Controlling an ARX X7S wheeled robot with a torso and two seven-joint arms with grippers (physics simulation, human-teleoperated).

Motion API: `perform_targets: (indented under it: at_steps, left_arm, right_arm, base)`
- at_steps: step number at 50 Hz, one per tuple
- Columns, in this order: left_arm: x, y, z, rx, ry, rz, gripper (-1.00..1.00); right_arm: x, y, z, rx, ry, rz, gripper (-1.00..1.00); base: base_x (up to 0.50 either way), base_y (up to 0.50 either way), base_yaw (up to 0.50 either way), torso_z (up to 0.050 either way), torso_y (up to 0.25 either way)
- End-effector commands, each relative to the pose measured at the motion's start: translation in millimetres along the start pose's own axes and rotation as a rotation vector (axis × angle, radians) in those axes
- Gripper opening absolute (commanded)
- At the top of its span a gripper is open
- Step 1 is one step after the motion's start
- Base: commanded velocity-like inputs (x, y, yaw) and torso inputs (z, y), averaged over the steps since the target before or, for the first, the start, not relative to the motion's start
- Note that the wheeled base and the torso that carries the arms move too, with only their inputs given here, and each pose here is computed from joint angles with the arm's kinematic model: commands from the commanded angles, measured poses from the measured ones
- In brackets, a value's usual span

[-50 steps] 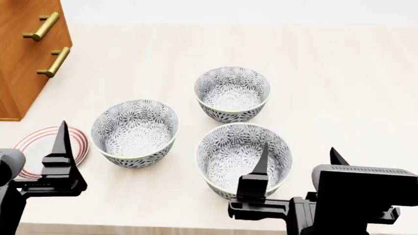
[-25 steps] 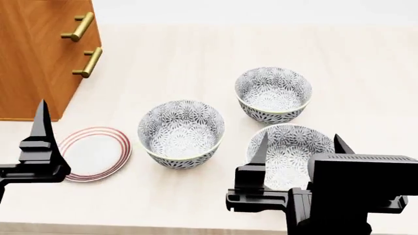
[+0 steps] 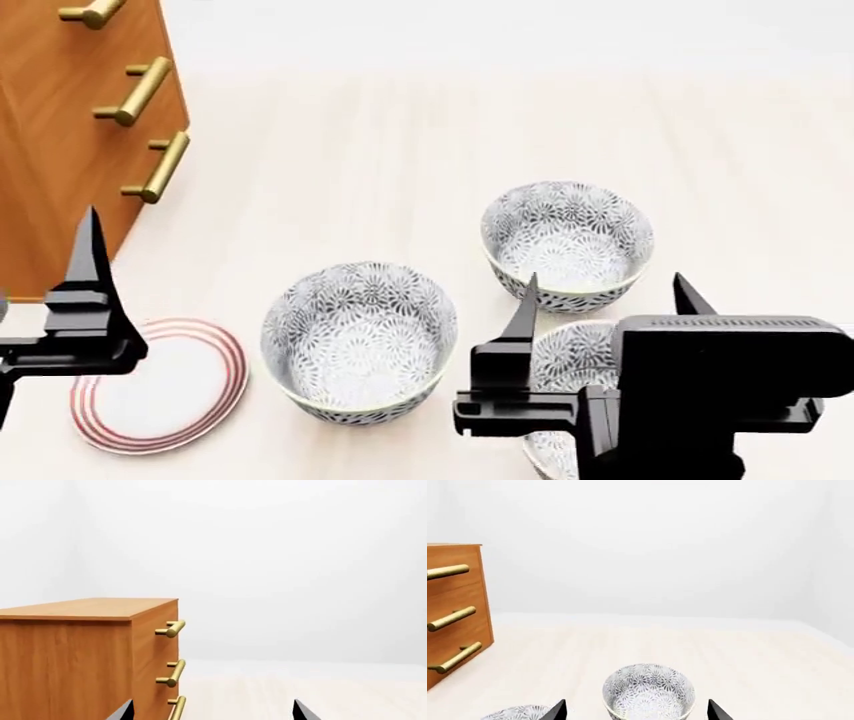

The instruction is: Stack the bowl at the front on the bowl in the middle.

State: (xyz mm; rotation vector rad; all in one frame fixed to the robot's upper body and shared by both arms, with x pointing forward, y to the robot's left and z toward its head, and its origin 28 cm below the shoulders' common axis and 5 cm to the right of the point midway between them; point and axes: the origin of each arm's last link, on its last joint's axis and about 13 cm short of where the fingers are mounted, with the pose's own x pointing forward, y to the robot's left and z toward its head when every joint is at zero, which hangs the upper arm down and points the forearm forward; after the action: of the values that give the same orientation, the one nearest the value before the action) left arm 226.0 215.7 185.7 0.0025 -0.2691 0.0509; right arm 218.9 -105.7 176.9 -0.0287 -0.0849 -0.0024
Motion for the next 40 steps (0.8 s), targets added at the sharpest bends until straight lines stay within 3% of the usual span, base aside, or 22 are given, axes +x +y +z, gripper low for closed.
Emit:
perform_targets:
  at_steps: [1,27,31,37,40]
  left_arm:
    - [-0.6,-0.3,-2.7,0.005,0.004,-0.001,1.00]
    - [-1.4,-1.3,-3.5,0.012,0.004,-0.006,1.00]
    - [-1.2,-1.4,-4.8,0.012,0.009,-0.007,1.00]
    - [0.1,-1.6,-4.8,0.012,0.014,-0.006,1.00]
    - [-0.3,-1.5,-4.3,0.013,0.013,-0.007,1.00]
  right_arm:
    - [-0.4,0.7,-0.1,-0.006,0.001,0.008,1.00]
    - [0.2,0.9,-0.1,-0.007,0.003,0.002,1.00]
    - [7.1,-0.9,0.1,0.031,0.067,-0.077,1.00]
    - [8.2,-0.7,5.3,0.024,0.082,-0.098,1.00]
    - [10.0,-4.6,18.3,0.067,0.086,-0.117,1.00]
  base:
    - [0.50,0.00,0.00,0.000,0.000]
    - [0.50,0.00,0.00,0.000,0.001]
    - [0.07,0.00,0.00,0.000,0.003]
    - [0.00,0.00,0.00,0.000,0.000]
    - [0.00,0.00,0.00,0.000,0.000]
